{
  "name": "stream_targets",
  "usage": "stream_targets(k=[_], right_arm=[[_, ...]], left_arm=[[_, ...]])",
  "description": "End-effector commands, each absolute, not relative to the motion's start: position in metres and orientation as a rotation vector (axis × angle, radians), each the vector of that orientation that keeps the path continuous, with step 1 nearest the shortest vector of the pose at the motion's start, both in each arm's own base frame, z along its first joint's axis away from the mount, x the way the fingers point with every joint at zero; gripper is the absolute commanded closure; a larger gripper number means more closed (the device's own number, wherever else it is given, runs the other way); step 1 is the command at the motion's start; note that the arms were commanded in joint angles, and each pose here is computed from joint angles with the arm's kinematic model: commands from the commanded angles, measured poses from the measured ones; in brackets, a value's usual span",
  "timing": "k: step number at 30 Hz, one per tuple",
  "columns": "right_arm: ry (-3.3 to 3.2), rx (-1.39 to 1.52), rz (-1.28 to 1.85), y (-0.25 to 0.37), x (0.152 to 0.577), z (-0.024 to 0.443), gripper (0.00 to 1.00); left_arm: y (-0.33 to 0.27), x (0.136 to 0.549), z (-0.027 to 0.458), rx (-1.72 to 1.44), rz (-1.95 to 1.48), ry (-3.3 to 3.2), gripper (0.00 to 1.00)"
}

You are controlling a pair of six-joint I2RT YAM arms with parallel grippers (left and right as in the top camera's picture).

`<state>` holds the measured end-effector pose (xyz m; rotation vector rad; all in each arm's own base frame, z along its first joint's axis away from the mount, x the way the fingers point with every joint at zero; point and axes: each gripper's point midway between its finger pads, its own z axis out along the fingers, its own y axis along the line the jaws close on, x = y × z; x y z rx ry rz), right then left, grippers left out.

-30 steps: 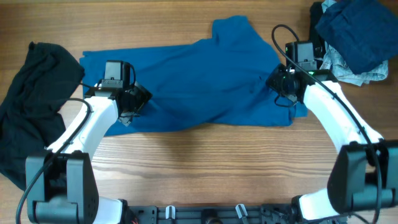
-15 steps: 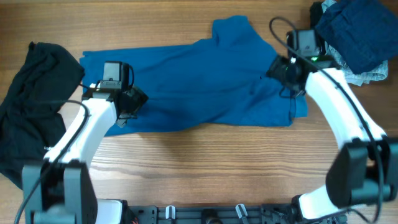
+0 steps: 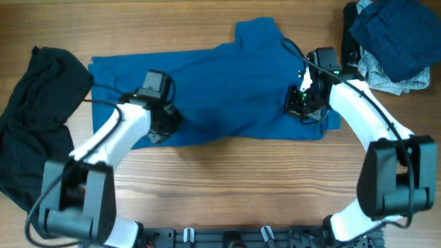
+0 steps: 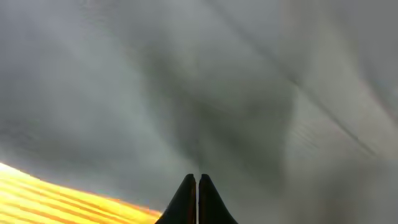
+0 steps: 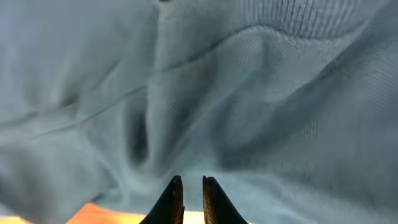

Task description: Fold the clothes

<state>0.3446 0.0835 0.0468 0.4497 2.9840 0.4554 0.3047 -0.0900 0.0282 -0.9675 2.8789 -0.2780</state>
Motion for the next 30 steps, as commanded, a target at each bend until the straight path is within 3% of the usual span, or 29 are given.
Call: stream_targets(k=[1, 8, 16, 20, 23, 26, 27, 28, 29, 30], right_arm=[[3.032, 0.565, 0.372, 0.077, 0.343, 0.019, 0.88], [3.065, 0.694, 0.240, 0.041, 0.344, -0.019, 0.87], [3.034, 0.804, 0.200, -0.006, 0.344, -0.021, 0.86], [3.042, 0.763, 0.202, -0.007, 0.346, -0.019, 0.91], [3.031, 0.735, 0.204, -0.008, 0.357, 0.003, 0.96], [2.944, 0.703, 0.220, -0.010, 0.381, 0.054, 0.94], [2.906, 0.683, 0.245, -0.009, 0.389, 0.078, 0.83], [2.886, 0.623, 0.296, -0.003, 0.395, 0.095, 0.62], [2.869, 0.546, 0.360, 0.005, 0.402, 0.112, 0.41], [2.849, 0.505, 0.406, 0.011, 0.407, 0.126, 0.27]], left_arm=[[-0.061, 0.300, 0.006, -1.186, -0.227, 2.895, 0.96], [-0.013, 0.302, -0.010, -1.363, -0.165, 2.842, 0.96], [0.038, 0.301, -0.015, -1.501, -0.143, 2.759, 0.96], [0.048, 0.300, -0.013, -1.516, -0.142, 2.747, 0.96], [0.048, 0.312, 0.011, -1.455, -0.154, 2.742, 0.96], [0.057, 0.336, 0.071, -1.339, -0.084, 2.641, 0.96], [0.055, 0.343, 0.091, -1.301, -0.100, 2.605, 0.90], [0.051, 0.348, 0.104, -1.255, -0.122, 2.590, 0.80], [0.044, 0.354, 0.116, -1.196, -0.150, 2.581, 0.67], [0.037, 0.357, 0.123, -1.144, -0.182, 2.584, 0.48]])
